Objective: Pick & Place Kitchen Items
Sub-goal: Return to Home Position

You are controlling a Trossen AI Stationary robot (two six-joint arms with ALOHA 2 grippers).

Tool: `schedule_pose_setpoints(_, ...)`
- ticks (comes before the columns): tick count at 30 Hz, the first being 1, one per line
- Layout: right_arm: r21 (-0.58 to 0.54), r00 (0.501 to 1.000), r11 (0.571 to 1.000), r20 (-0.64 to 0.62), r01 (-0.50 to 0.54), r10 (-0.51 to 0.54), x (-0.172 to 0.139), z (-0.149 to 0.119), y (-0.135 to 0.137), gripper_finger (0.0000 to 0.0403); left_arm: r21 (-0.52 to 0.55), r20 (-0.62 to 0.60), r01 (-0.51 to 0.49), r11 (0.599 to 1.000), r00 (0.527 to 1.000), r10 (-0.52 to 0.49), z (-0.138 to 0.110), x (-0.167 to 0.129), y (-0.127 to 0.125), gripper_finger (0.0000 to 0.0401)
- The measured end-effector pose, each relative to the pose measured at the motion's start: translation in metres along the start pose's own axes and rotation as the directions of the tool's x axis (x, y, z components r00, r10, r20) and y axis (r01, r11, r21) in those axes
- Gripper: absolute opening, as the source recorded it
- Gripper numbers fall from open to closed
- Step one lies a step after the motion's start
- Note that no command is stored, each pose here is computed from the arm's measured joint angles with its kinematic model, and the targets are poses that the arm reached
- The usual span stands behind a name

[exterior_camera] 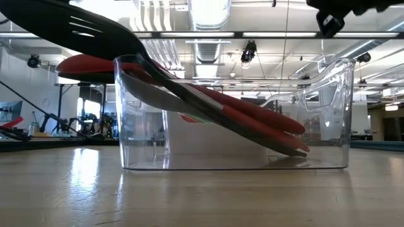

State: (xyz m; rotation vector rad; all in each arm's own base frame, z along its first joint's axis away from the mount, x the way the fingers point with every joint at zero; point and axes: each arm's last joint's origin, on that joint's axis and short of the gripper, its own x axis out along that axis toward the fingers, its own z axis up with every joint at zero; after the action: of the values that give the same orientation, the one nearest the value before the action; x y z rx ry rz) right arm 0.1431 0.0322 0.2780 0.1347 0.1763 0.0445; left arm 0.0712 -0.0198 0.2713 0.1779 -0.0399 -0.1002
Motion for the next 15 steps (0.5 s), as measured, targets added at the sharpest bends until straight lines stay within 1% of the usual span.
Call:
schedule_pose_setpoints(4,0.011,0.999,1.000,0.048,-0.009,0.009,-0.005,-0.020,-0.004,0.0008,-0.004,0.034,0.048,0.999,0.998,-0.048,-0.007,-0.004,-0.001,0.0188)
schedule_pose_setpoints(6,0.016,0.997,1.000,0.074,-0.015,0.013,-0.007,-0.027,-0.006,0.0008,-0.010,0.041,0.031,0.999,0.999,-0.030,-0.010,-0.004,-0.001,0.0185)
schedule_pose_setpoints(9,0.002,0.995,0.999,0.088,-0.036,0.036,-0.009,-0.039,-0.008,0.0008,-0.007,-0.003,0.013,1.000,1.000,-0.013,-0.026,0.003,-0.004,0.0180)
schedule_pose_setpoints(13,-0.025,0.991,0.997,0.111,-0.076,0.078,-0.012,-0.051,-0.010,0.0008,-0.043,-0.008,-0.029,0.999,1.000,0.029,-0.042,0.010,-0.006,0.0179)
schedule_pose_setpoints(15,-0.042,0.989,0.995,0.118,-0.089,0.093,-0.014,-0.055,-0.010,0.0008,-0.058,-0.033,-0.046,0.997,0.998,0.044,-0.053,0.013,-0.006,0.0179)
